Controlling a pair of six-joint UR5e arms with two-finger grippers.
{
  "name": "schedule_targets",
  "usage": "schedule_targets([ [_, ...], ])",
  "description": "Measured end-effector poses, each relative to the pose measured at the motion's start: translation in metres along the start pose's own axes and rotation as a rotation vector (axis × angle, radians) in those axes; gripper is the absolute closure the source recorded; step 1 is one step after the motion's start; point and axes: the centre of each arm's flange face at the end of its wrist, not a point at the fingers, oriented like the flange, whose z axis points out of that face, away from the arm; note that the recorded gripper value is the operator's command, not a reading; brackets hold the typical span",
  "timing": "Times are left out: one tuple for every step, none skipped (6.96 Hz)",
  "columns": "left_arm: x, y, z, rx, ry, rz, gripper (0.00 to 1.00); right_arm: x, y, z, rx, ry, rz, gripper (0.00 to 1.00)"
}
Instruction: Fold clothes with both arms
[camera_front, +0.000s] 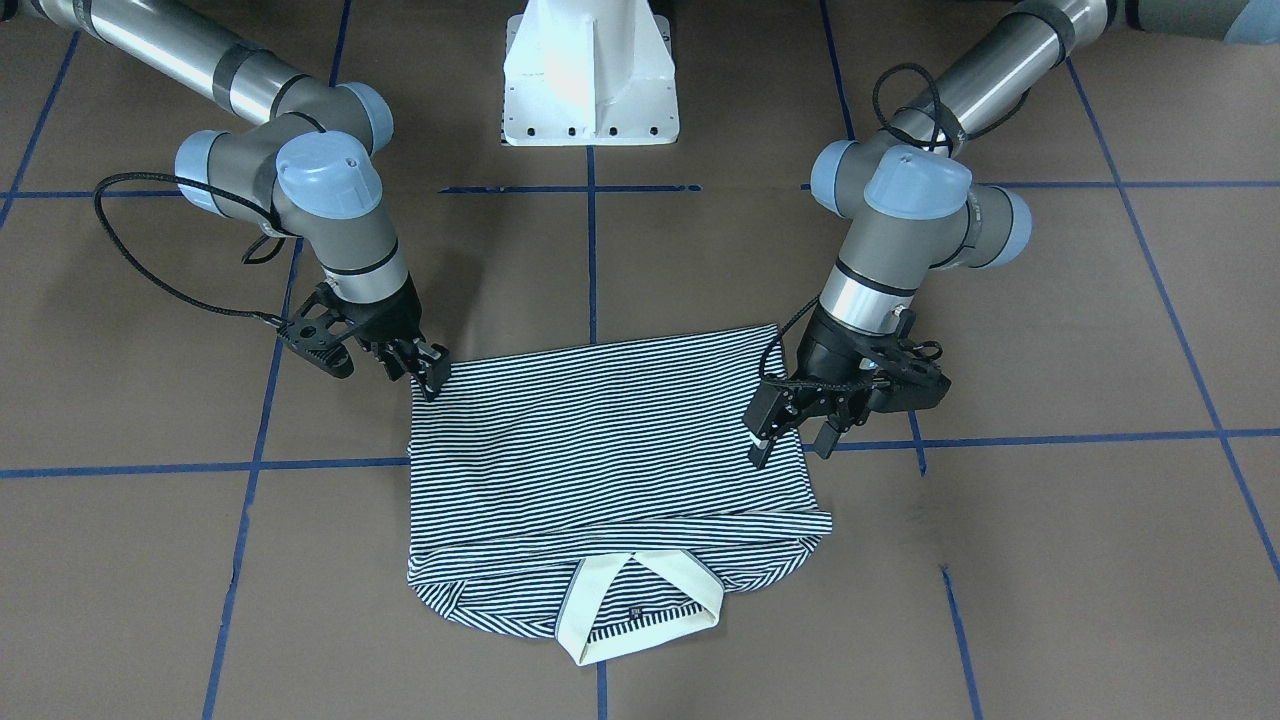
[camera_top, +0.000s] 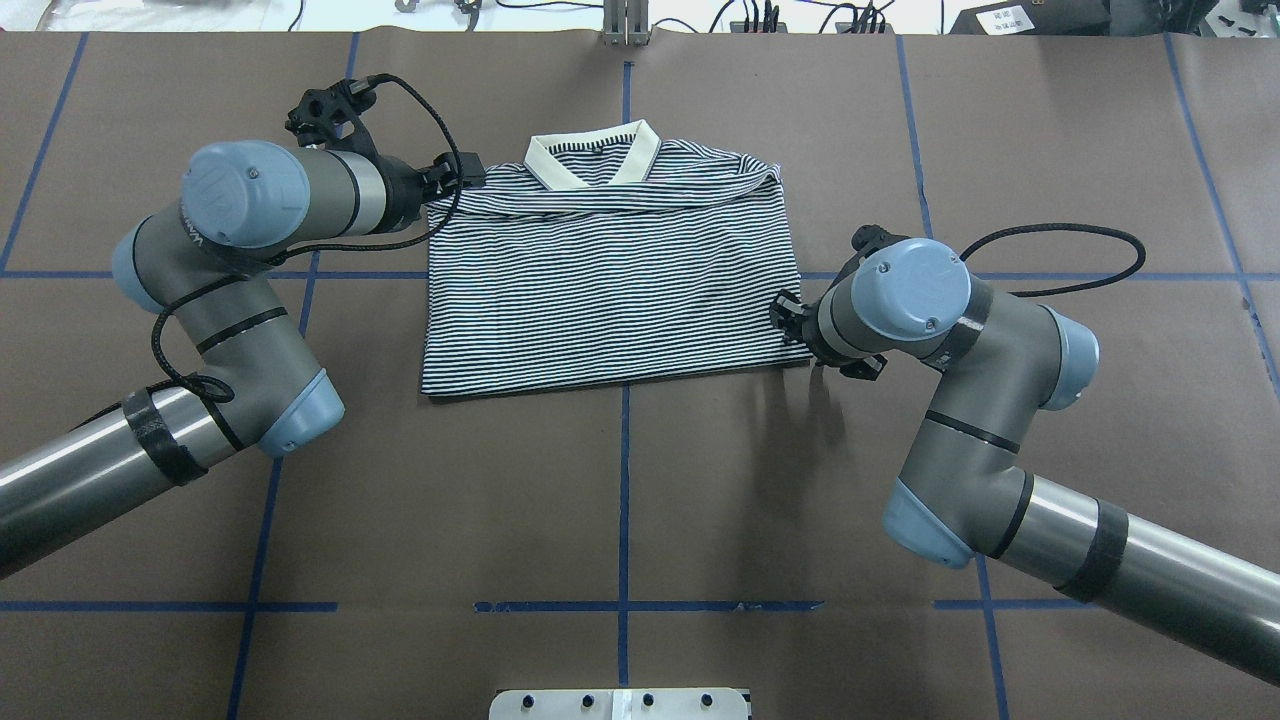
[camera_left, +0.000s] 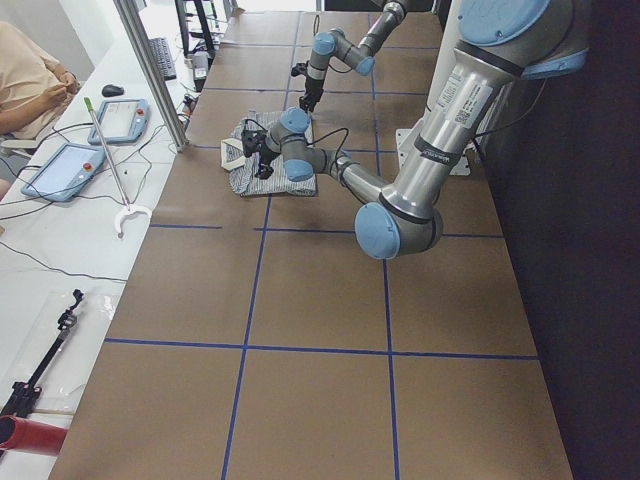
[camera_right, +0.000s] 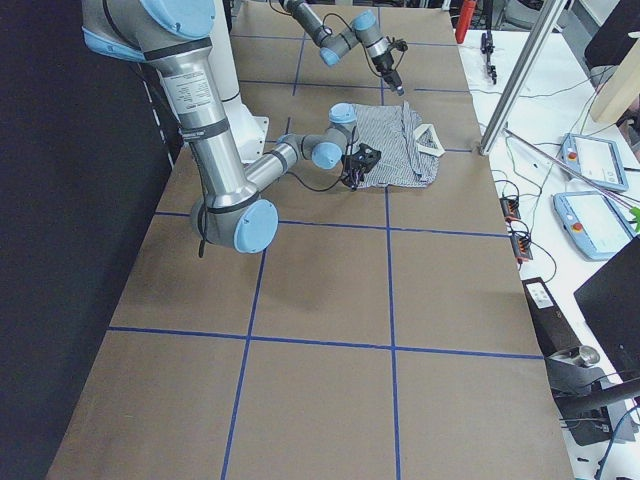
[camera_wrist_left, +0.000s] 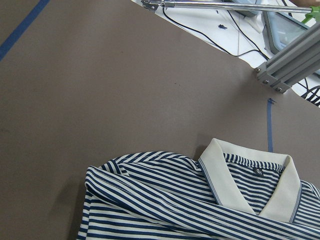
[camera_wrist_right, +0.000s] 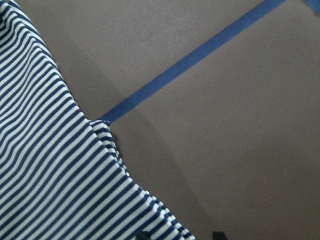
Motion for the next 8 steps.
schedule_targets([
  [0.000,0.000,0.000,0.000,-0.001,0.000,0.00,0.004,0.006,-0.002,-0.007,-0.002,-0.007,1.00],
  [-0.001,-0.001,0.000,0.002,-0.001,0.000,0.00,0.007,0.012,-0.002,-0.013,0.000,-0.013,1.00],
  [-0.001,-0.001,0.000,0.007,-0.002,0.000,0.00,0.007,0.015,-0.001,-0.019,0.000,-0.018,1.00],
  [-0.001,-0.002,0.000,0.016,-0.004,-0.001,0.00,0.006,0.017,-0.003,-0.022,-0.005,-0.020,1.00],
  [-0.002,-0.003,0.000,0.021,-0.004,-0.002,0.00,0.004,0.018,-0.008,-0.026,-0.013,-0.022,0.87],
  [-0.002,-0.003,0.000,0.023,-0.005,-0.004,0.00,0.003,0.019,-0.015,-0.028,-0.024,-0.023,0.42],
  [-0.002,-0.003,0.000,0.024,-0.005,-0.009,0.00,0.003,0.018,-0.017,-0.025,-0.028,-0.021,0.35],
  [-0.002,-0.003,0.000,0.024,-0.006,-0.015,0.00,0.004,0.017,-0.015,-0.019,-0.023,-0.018,0.32],
])
